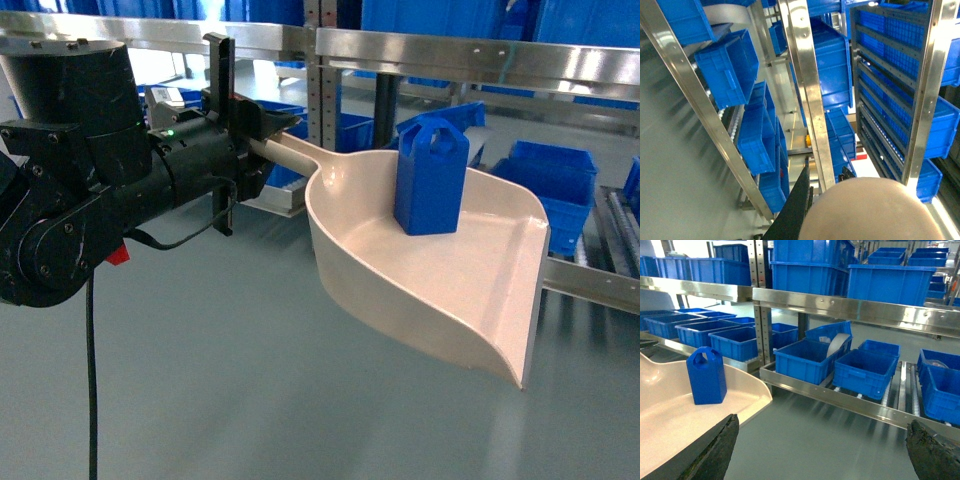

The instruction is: Place part in tray to right shelf

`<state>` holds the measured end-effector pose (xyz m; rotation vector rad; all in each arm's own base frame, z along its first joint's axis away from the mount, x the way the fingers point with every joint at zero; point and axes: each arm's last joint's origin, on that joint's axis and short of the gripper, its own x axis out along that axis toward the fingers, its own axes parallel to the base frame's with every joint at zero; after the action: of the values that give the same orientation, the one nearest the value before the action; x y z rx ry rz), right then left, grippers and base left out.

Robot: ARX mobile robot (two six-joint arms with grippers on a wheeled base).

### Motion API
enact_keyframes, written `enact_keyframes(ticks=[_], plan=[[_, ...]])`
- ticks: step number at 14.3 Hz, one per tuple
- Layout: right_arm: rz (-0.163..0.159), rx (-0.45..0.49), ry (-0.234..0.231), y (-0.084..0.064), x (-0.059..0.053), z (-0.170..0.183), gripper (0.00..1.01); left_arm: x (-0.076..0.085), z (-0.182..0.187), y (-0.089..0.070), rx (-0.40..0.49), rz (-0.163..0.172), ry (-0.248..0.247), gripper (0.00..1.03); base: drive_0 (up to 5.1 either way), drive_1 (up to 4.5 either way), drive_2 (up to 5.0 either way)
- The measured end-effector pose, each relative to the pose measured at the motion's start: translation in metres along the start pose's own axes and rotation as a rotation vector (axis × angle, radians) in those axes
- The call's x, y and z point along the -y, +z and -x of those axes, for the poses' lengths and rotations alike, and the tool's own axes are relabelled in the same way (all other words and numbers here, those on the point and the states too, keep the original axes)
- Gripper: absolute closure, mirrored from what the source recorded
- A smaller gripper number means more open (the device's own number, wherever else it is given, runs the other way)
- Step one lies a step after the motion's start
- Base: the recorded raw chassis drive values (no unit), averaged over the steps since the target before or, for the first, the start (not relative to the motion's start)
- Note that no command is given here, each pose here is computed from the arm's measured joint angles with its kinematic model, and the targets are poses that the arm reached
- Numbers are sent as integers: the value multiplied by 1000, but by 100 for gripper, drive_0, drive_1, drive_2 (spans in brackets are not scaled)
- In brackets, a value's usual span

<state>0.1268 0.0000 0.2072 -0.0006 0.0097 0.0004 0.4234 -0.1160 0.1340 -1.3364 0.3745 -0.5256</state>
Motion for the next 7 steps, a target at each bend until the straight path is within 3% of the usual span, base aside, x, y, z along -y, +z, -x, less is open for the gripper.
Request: enact_keyframes(ticks=[7], plan=[[0, 0, 0, 0, 0, 0, 3, 0, 0, 0, -1, 0, 1, 91, -155, -155, -155]])
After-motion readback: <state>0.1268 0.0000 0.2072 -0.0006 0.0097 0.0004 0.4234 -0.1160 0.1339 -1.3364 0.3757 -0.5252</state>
